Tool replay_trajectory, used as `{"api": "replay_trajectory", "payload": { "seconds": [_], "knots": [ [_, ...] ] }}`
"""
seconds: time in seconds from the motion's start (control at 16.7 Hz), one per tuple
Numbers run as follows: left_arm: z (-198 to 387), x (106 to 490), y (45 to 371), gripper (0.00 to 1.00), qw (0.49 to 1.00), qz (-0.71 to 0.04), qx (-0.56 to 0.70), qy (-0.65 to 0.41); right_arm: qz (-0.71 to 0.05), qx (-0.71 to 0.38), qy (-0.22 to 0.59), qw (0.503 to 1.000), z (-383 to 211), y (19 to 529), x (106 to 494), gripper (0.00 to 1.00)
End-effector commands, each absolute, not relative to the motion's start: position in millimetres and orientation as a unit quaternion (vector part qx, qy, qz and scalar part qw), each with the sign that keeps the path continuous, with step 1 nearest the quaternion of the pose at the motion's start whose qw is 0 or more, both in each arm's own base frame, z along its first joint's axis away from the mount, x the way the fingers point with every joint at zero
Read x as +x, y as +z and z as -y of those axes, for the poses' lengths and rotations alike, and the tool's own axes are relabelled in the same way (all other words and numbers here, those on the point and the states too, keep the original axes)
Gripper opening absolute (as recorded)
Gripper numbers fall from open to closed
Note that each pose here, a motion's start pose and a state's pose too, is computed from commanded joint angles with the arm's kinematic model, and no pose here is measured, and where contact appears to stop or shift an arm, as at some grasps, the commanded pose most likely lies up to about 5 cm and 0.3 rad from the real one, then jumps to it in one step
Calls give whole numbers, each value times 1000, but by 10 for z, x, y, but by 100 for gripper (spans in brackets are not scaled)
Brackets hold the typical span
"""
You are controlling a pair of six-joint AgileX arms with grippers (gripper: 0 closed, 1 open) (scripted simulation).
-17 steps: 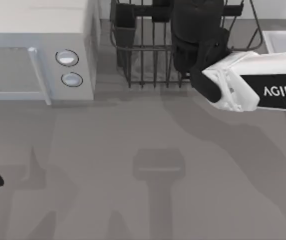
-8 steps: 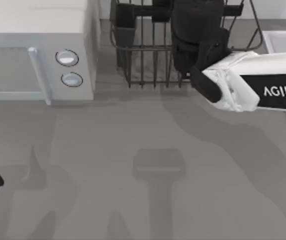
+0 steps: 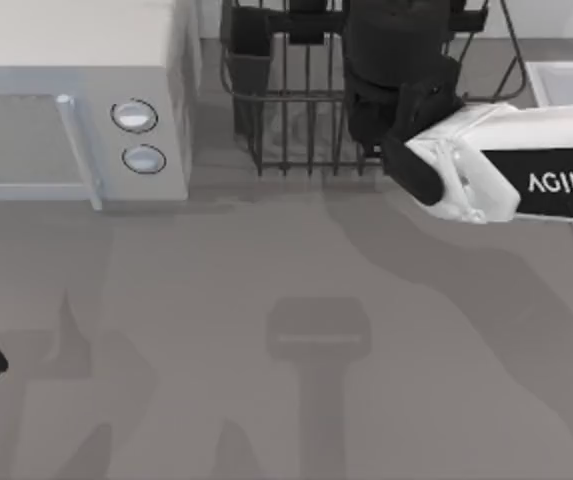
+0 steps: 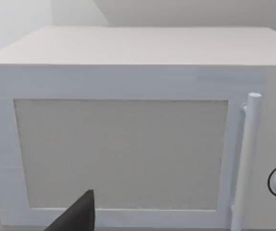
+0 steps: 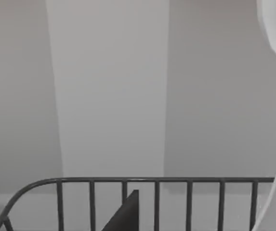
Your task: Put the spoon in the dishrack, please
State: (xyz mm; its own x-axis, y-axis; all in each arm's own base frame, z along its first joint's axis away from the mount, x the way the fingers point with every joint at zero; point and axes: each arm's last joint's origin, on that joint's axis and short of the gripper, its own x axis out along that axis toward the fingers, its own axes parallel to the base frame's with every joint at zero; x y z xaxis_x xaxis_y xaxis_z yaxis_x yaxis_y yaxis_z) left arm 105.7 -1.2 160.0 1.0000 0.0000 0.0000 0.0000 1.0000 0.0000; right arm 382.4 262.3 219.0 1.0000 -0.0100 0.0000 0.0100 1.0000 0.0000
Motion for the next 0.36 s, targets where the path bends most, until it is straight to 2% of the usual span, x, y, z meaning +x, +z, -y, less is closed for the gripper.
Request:
{"api": "replay_trajectory", "payload": {
  "seconds": [0.36],
  "knots": [
    [12,1057,1600,100,1000,0,0,0,0,0,-5,1000,-2623,2190,3824,100]
  ]
}}
